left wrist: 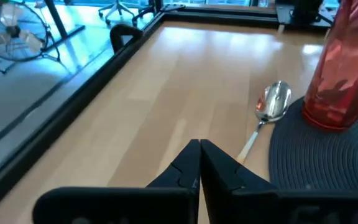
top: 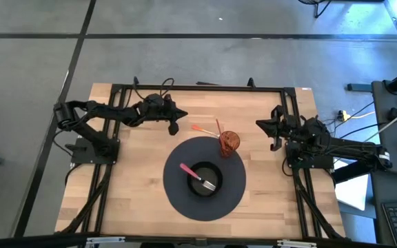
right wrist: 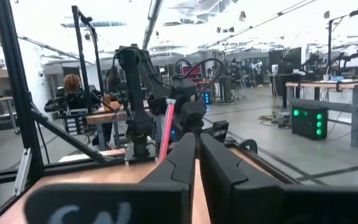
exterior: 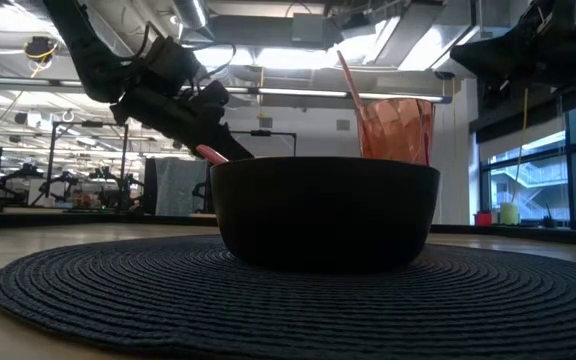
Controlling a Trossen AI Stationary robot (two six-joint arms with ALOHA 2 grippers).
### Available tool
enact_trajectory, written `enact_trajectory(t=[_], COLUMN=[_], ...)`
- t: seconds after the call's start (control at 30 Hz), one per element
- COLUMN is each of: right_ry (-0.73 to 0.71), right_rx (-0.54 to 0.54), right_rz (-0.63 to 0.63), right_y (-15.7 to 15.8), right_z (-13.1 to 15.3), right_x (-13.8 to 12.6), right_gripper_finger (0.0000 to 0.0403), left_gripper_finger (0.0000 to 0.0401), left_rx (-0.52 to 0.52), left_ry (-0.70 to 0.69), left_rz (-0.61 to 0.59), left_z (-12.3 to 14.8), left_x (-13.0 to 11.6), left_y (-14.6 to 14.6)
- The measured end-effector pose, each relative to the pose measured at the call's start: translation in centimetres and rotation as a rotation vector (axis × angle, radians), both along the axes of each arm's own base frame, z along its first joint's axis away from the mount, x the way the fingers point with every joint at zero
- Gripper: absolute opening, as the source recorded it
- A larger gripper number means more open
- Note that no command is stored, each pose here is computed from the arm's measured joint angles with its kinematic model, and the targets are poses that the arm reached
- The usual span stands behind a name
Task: Pick & Place Utensil
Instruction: Put the orange spoon into the black bowl on the blue mat
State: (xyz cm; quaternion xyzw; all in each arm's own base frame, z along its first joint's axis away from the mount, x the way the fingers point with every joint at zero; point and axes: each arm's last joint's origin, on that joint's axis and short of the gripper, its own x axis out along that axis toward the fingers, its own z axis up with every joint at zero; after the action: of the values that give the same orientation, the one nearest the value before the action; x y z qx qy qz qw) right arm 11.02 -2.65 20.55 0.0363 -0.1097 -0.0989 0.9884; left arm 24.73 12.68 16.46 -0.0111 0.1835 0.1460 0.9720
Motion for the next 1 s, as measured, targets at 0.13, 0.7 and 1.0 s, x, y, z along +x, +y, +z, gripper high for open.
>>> enact_trajectory(t=[0.13,0.7,1.0], right_ry=[0.002,-0.011,-0.012], right_rx=[-0.013,-0.080,-0.070], right_rz=[-0.013,-0.062,-0.059], right_y=[0.0,-0.1,-0.1], right_z=[0.0,0.3,0.3], right_x=[0.0,-0.1,-0.1], right_gripper_finger=[0.0023,0.0023,0.0023], left_gripper_finger=[0.0004,0.0004,0.0004], left_rx=[0.039,-0.007,0.070], left_ry=[0.014,0.074,0.079], left_rz=[0.032,0.204,0.073], left_z=[0.1,-0.5,-0.3], left_x=[0.0,-0.6,0.1], left_y=[0.1,0.9,-0.3])
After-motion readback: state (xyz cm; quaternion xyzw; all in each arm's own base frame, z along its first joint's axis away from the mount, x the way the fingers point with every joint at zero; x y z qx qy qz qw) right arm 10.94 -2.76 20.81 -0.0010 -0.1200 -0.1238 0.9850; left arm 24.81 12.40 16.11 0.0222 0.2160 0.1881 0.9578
